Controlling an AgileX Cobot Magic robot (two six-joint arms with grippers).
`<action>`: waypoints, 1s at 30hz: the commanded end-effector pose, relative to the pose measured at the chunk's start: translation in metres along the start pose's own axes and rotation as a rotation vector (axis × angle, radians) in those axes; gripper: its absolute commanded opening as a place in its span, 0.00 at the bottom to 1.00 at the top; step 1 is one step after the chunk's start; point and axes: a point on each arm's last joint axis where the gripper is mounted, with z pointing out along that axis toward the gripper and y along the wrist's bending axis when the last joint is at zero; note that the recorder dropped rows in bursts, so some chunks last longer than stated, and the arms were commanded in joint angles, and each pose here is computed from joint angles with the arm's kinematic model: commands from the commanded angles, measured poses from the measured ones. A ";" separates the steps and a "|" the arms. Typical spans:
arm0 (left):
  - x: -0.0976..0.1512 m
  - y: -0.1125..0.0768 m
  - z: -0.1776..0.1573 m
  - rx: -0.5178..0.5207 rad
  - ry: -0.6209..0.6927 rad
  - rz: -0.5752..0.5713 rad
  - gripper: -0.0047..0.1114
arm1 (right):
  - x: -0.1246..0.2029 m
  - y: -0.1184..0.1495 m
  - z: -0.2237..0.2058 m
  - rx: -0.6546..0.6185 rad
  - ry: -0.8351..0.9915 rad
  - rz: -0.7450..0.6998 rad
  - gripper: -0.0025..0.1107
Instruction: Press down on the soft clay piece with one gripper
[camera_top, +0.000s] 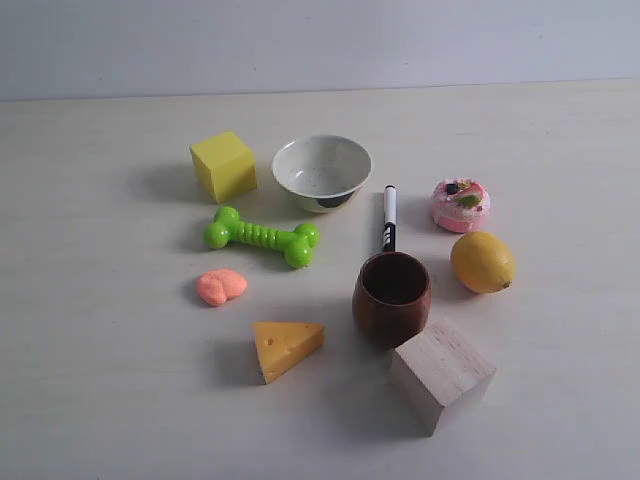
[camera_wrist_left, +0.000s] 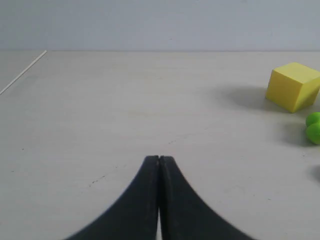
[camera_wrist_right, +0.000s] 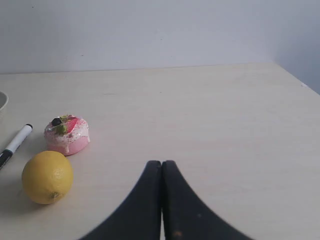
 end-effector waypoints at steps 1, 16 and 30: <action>-0.001 0.000 0.000 0.005 -0.015 -0.002 0.04 | 0.001 0.000 0.000 0.007 -0.008 -0.004 0.02; -0.001 0.000 0.000 0.005 -0.015 -0.002 0.04 | 0.001 0.000 0.000 0.007 -0.008 -0.004 0.02; -0.023 0.001 -0.003 -0.014 -0.258 -0.003 0.04 | 0.001 0.000 0.000 0.007 -0.008 -0.004 0.02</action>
